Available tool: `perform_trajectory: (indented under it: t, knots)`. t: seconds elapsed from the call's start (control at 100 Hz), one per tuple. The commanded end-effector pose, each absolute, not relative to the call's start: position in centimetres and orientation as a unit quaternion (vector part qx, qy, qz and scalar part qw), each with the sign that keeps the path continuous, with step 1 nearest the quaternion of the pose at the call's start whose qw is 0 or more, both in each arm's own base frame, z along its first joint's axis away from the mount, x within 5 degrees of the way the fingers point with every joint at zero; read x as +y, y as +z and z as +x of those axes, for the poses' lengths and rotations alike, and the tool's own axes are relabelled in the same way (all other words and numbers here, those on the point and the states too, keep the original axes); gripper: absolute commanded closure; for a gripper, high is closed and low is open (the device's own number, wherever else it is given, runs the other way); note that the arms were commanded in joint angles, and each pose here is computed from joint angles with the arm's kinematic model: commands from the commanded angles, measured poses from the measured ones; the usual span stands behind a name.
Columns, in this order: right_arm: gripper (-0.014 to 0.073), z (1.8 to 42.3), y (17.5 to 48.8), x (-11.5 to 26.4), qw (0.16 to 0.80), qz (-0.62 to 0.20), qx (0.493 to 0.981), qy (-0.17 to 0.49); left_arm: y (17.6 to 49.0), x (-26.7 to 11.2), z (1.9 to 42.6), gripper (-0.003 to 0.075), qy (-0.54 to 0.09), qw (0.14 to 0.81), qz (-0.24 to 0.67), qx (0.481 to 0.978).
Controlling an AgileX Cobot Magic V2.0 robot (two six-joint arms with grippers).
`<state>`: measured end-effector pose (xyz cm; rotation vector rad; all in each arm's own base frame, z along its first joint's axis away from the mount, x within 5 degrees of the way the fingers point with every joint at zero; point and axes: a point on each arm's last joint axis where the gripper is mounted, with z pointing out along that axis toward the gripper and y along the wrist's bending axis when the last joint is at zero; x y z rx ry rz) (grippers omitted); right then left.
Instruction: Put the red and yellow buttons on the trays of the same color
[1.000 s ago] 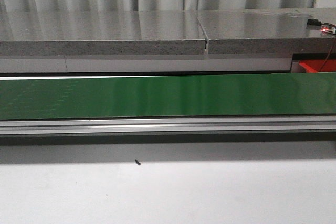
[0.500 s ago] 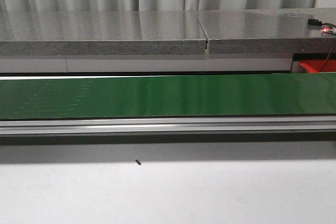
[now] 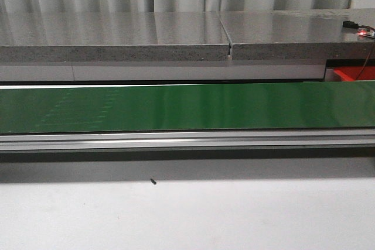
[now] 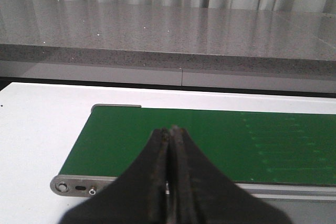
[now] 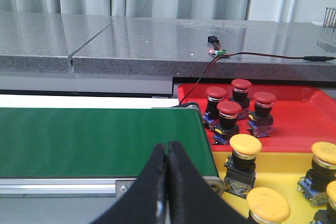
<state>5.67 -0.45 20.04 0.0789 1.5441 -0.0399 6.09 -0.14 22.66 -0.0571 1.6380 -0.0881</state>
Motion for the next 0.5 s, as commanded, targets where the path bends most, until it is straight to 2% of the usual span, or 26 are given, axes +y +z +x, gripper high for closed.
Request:
perform_trajectory:
  t: [0.0,0.23,0.49]
  knots:
    - [0.0685,5.3,21.5,-0.4,0.757,0.029,0.652,-0.021,23.1,-0.1,5.9,0.0741,-0.046,0.729,-0.030,0.682]
    - [0.0685,5.3,21.5,-0.4,0.757,0.029,0.652,-0.021,20.4,-0.1,5.5,0.0741,-0.049,0.738,-0.032,0.673]
    - [0.0685,5.3,21.5,-0.4,0.757,0.029,0.652,-0.021,20.6,-0.1,5.5,0.0741,-0.049,0.741,-0.031,0.669]
